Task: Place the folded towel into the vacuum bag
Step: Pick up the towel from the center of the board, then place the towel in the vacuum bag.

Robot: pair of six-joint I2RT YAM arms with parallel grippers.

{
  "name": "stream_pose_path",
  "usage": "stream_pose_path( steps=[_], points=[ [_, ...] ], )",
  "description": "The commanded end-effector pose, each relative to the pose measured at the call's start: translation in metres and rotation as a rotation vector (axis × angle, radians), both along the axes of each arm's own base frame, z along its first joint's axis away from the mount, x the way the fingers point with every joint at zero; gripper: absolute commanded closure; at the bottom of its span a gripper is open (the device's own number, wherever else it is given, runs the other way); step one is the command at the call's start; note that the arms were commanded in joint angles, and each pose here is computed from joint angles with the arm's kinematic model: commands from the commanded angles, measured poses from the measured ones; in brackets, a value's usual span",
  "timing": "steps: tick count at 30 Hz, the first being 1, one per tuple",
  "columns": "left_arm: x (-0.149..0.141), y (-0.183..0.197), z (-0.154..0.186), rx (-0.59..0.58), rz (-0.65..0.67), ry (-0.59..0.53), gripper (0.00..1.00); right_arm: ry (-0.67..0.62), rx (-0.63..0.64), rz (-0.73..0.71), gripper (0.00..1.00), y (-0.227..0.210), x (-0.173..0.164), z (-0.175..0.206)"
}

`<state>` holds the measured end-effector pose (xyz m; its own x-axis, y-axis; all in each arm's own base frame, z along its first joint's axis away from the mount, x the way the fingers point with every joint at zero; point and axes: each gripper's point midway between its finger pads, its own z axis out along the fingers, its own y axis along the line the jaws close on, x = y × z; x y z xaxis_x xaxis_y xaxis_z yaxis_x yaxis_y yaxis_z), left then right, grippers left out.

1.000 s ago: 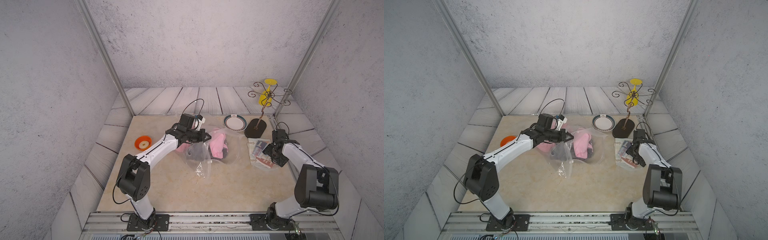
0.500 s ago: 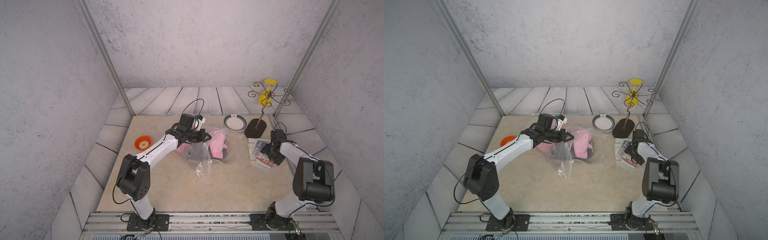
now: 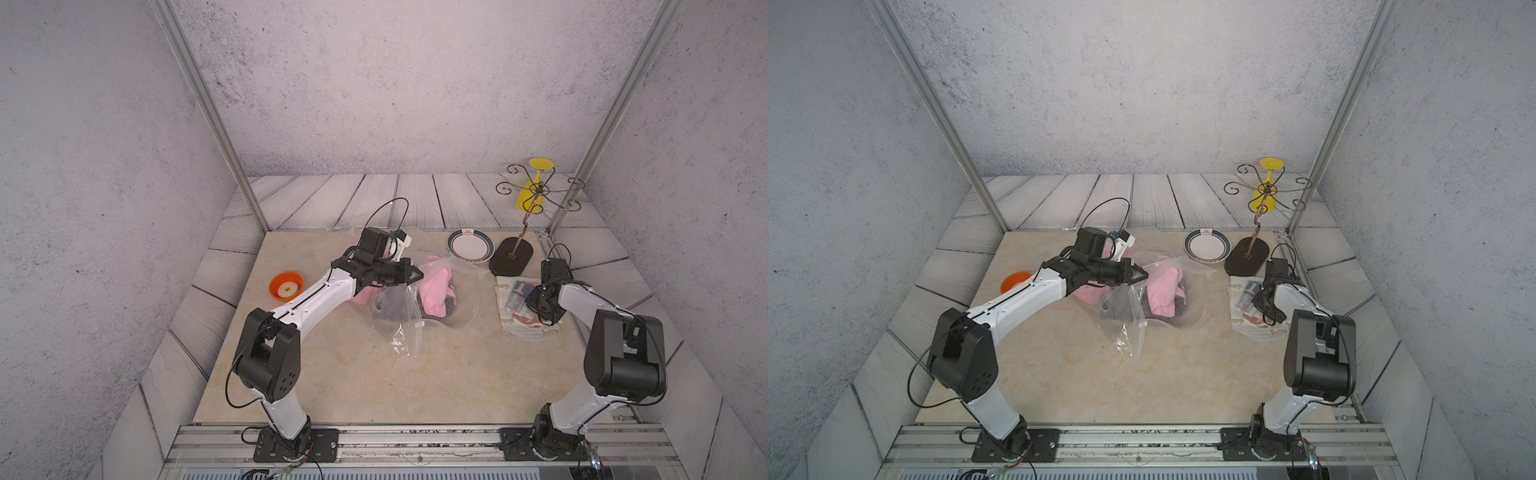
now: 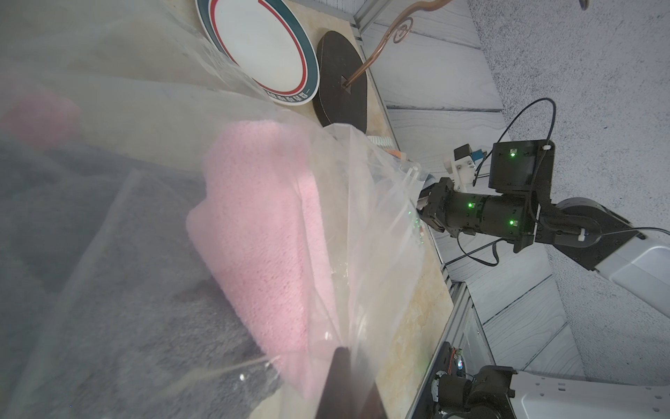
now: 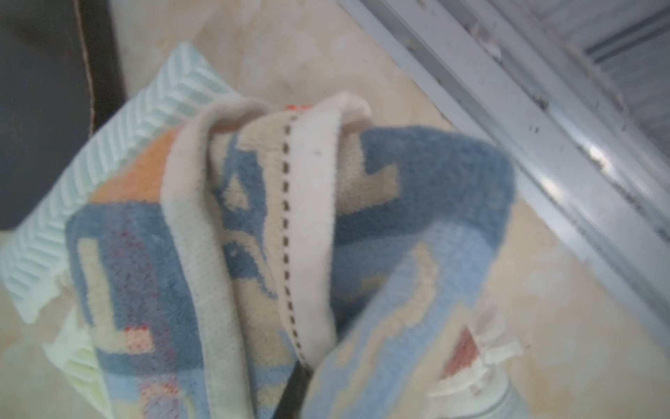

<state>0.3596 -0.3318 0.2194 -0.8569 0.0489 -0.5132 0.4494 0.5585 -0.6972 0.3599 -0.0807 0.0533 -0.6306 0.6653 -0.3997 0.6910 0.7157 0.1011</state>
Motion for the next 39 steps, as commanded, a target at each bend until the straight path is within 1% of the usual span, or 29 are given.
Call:
stream_pose_path(
  steps=[1, 4, 6, 9, 12, 17, 24, 29, 31, 33, 35, 38, 39],
  points=[
    [0.000, -0.004, -0.002, -0.008, -0.020, -0.010, 1.00, -0.045, 0.013, 0.001, 0.92, 0.003, -0.002, 0.011],
    [0.001, -0.005, -0.001, -0.011, -0.021, -0.006, 1.00, -0.070, 0.022, 0.002, 0.98, 0.005, -0.003, 0.020],
    [0.000, -0.005, -0.001, -0.012, -0.020, -0.004, 1.00, -0.099, 0.040, 0.004, 1.00, 0.009, -0.003, 0.028],
    [0.000, -0.004, -0.002, -0.011, -0.016, 0.000, 1.00, -0.158, 0.095, 0.019, 1.00, 0.019, 0.000, 0.043],
    [0.000, -0.003, -0.004, -0.007, -0.010, 0.006, 1.00, -0.236, 0.150, 0.051, 1.00, 0.033, 0.003, 0.067],
    [-0.001, -0.002, -0.009, 0.000, -0.001, 0.024, 1.00, -0.420, 0.237, 0.156, 1.00, 0.060, 0.008, 0.124],
    [-0.001, 0.000, -0.016, 0.031, 0.004, 0.040, 1.00, -0.677, 0.346, 0.451, 1.00, 0.119, 0.001, 0.222],
    [0.002, -0.002, -0.018, 0.039, 0.004, 0.054, 1.00, -0.804, 0.433, 0.694, 1.00, 0.170, -0.021, 0.282],
    [0.004, -0.003, -0.018, 0.042, 0.002, 0.058, 1.00, -0.852, 0.504, 0.810, 1.00, 0.197, -0.035, 0.302],
    [0.007, -0.004, -0.019, 0.045, 0.004, 0.064, 1.00, -0.871, 0.561, 0.907, 1.00, 0.222, -0.047, 0.312],
    [0.009, -0.007, -0.018, 0.041, 0.005, 0.068, 1.00, -0.853, 0.619, 0.999, 1.00, 0.249, -0.059, 0.312],
    [0.013, -0.009, -0.010, 0.026, 0.003, 0.061, 1.00, -0.786, 0.710, 1.107, 1.00, 0.285, -0.070, 0.290],
    [0.013, -0.010, -0.006, 0.021, 0.002, 0.055, 1.00, -0.751, 0.736, 1.125, 1.00, 0.295, -0.070, 0.276]
  ],
)
